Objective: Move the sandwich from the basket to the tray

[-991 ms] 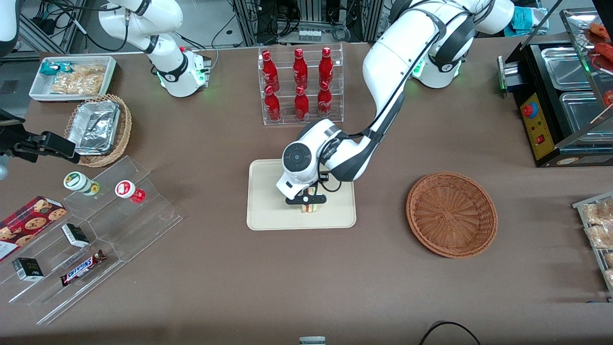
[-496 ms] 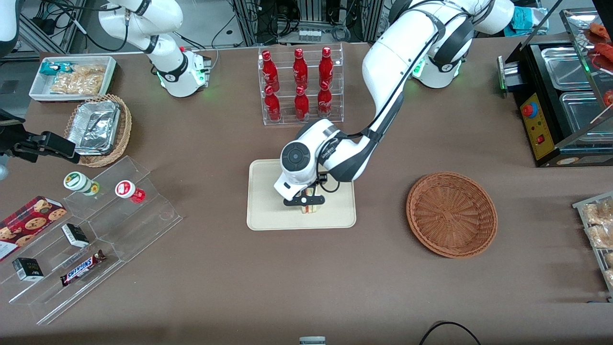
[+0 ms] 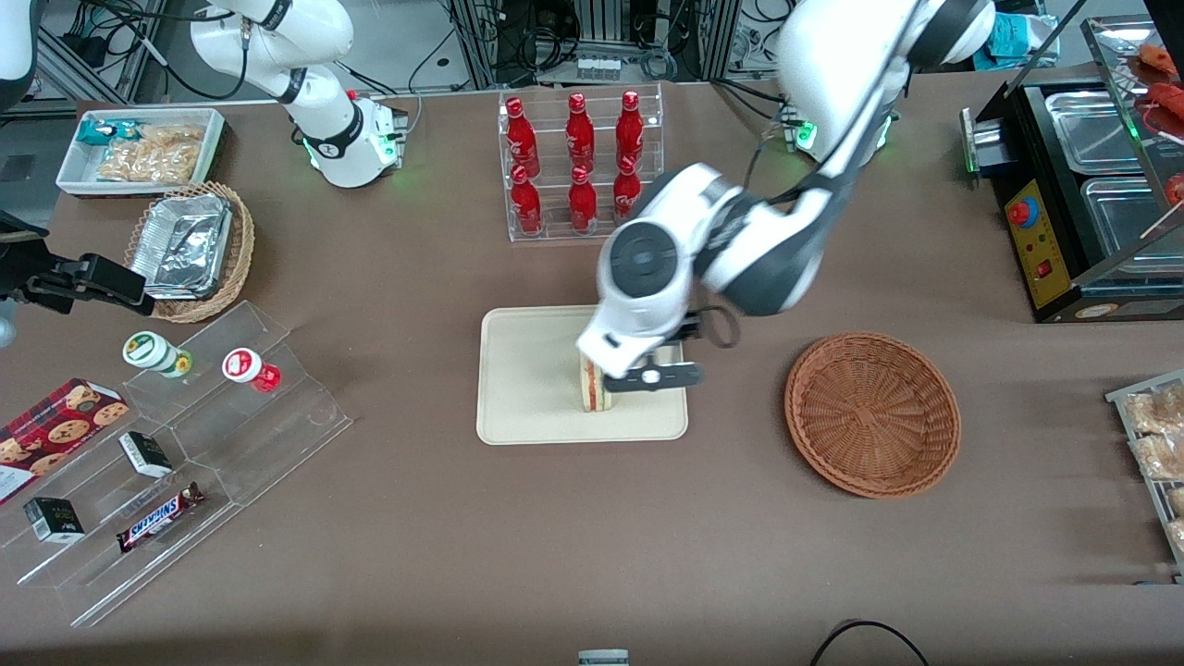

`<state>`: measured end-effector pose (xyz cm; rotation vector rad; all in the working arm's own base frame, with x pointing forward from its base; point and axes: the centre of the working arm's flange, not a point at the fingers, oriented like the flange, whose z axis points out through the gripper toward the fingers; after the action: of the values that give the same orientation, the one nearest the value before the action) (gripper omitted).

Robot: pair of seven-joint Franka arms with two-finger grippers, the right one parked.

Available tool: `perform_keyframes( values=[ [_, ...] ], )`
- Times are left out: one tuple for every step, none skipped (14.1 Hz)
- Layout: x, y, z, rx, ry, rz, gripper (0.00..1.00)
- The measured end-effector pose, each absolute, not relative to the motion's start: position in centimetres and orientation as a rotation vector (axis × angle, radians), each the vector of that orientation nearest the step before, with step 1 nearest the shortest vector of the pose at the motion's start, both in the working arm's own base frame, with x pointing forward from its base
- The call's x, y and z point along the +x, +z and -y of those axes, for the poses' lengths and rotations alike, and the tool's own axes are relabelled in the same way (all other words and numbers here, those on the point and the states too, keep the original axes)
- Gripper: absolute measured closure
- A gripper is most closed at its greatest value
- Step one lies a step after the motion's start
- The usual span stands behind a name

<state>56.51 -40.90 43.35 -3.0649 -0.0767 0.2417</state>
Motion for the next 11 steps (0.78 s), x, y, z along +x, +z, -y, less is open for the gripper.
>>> perform_keyframes(
  values=[
    [56.5,44.3,38.0,-3.056,0.254,0.075,0.00],
    [56.2,44.7,35.3,-3.044,0.274,0.075,0.00],
    [56.0,44.9,32.7,-3.034,0.295,0.073,0.00],
    [55.8,45.2,30.0,-3.028,0.314,0.066,0.00],
    [55.6,45.6,27.2,-3.027,0.329,0.053,0.00],
    [55.6,46.1,24.4,-3.030,0.337,0.041,0.00],
    [55.5,46.8,21.6,-3.037,0.338,0.032,0.00],
    [55.5,47.6,18.9,-3.047,0.331,0.027,0.00],
    [55.5,48.5,16.3,-3.058,0.322,0.019,0.00],
    [55.5,49.4,13.8,-3.067,0.315,0.010,0.00],
    [55.5,50.1,11.6,-3.074,0.314,0.004,0.00]
  ],
)
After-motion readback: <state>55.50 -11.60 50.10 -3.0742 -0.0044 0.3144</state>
